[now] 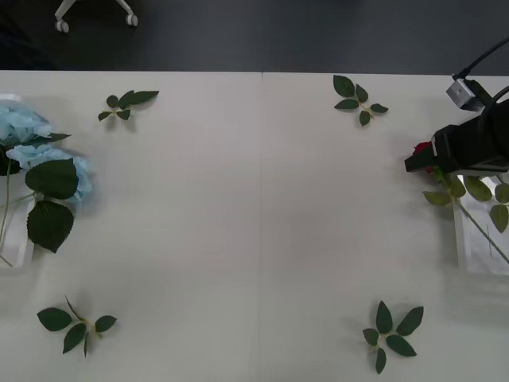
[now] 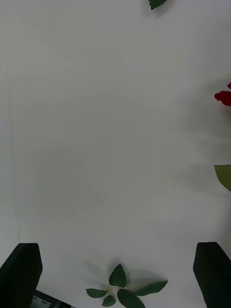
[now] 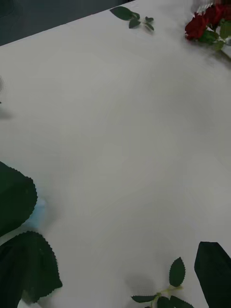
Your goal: Put the red flowers into the right box and the blue flowers into the left box
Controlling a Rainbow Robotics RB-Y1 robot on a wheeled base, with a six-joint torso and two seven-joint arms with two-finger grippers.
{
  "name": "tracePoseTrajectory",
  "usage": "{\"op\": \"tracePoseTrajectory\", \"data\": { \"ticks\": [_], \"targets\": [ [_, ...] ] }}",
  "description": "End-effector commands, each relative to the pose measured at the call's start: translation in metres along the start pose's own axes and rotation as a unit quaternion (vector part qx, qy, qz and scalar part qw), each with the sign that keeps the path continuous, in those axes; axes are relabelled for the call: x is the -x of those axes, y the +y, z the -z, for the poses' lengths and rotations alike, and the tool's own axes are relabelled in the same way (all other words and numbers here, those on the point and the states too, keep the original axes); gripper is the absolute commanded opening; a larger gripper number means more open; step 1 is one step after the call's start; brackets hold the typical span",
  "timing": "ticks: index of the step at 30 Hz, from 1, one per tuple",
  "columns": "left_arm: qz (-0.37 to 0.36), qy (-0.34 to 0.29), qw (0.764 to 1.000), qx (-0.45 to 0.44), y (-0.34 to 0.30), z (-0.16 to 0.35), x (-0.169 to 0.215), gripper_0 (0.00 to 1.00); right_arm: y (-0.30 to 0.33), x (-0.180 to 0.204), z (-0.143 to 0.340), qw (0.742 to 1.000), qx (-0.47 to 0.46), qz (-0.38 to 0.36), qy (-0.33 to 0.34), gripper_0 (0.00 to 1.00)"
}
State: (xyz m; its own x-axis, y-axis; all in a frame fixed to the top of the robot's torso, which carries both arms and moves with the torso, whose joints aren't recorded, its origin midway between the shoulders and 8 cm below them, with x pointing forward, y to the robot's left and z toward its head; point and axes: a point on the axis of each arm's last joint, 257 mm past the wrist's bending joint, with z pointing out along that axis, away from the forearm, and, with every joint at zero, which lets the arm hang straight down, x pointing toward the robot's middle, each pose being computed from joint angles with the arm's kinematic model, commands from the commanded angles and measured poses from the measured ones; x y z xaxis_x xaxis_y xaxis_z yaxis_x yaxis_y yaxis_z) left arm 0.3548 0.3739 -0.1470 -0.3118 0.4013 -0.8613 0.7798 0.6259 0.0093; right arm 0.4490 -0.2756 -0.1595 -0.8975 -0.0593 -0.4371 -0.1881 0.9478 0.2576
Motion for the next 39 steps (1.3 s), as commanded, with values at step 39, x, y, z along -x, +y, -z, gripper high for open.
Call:
{"op": "tracePoseTrajectory", "data": {
  "ticks": [39],
  "targets": [
    [-0.182, 0.089, 0.976, -0.079, 0.006, -0.037, 0.08, 1.0, 0.061, -0.057, 0.053, 0.813, 0.173, 0.553, -0.047, 0.93]
  ]
}}
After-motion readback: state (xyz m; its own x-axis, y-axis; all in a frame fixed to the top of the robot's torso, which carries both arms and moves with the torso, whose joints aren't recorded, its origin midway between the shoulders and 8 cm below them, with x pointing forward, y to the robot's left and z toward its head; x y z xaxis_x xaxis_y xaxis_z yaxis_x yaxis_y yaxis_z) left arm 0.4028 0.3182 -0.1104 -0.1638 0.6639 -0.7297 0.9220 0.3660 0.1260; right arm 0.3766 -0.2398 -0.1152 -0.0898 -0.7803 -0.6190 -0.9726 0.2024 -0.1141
